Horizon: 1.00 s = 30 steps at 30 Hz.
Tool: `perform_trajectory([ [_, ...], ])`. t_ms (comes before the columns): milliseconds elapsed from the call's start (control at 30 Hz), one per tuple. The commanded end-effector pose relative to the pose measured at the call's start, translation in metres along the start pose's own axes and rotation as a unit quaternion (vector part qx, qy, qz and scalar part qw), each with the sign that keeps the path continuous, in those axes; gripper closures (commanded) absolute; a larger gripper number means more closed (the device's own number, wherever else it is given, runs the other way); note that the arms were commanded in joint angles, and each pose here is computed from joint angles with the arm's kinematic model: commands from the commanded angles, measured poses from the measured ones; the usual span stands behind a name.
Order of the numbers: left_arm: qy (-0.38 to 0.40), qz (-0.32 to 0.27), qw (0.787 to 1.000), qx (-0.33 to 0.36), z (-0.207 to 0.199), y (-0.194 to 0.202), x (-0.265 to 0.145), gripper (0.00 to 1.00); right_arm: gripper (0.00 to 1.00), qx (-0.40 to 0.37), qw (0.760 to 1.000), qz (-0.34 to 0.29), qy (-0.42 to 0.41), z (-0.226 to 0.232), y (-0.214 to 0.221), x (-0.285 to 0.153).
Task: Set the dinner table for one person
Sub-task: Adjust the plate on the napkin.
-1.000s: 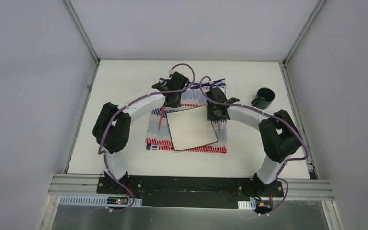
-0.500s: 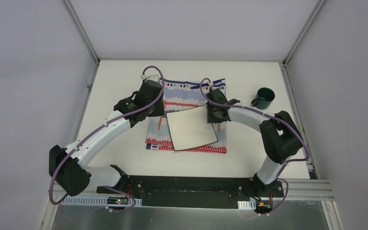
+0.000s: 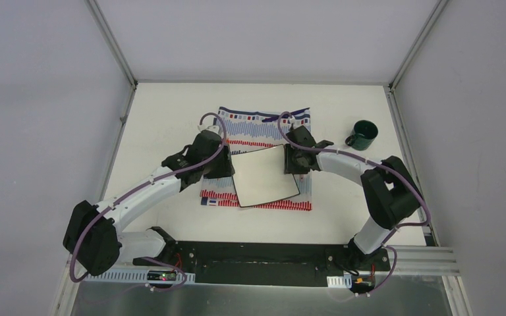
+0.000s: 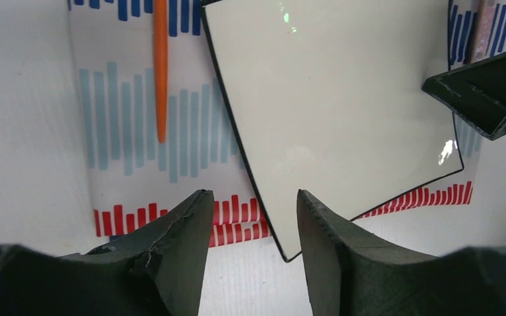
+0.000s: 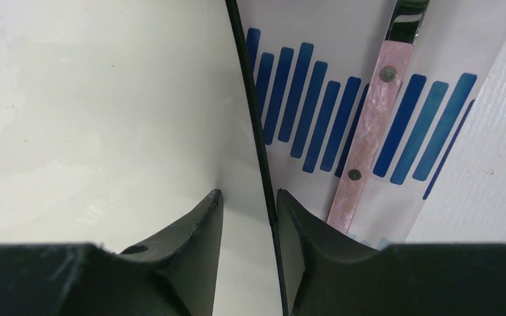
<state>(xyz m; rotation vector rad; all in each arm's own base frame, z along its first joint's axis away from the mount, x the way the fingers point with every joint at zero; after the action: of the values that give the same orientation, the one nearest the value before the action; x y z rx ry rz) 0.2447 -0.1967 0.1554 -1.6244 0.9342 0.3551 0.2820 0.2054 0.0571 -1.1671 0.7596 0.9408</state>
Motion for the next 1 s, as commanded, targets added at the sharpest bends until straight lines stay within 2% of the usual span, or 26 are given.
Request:
perform_trajectory([
  [0, 0.050, -0.028, 0.998, -0.017, -0.015, -0.008, 0.018, 0.49, 0.61, 0.002, 1.000, -0.004, -0.007, -0.001, 0.003, -0.009],
  [200, 0.053, -0.014, 0.998, -0.017, -0.011, 0.009, 0.047, 0.49, 0.60, 0.002, 1.000, -0.014, -0.001, -0.005, 0.002, -0.012],
  [567, 0.042, -0.006, 0.999, -0.028, -0.001, 0.029, 0.055, 0.48, 0.60, 0.007, 1.000, -0.009, 0.001, -0.008, 0.004, -0.007],
  [967, 0.089, 0.012, 0.995, -0.048, -0.012, 0.047, 0.089, 0.49, 0.60, 0.012, 1.000, 0.002, -0.003, -0.007, 0.007, 0.000],
])
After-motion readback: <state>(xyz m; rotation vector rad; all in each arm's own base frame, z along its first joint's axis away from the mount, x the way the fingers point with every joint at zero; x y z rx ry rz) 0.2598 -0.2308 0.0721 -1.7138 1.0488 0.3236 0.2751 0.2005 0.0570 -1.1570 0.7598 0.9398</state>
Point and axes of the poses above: each gripper's point midway between its finger pads, its own x axis out along the fingers, its own z axis along the line the jaws close on, y = z × x, the point moved 3 cm from there along -x, back along the fingers, and after that the axes turned 9 degrees about x, right-handed, at the moved point
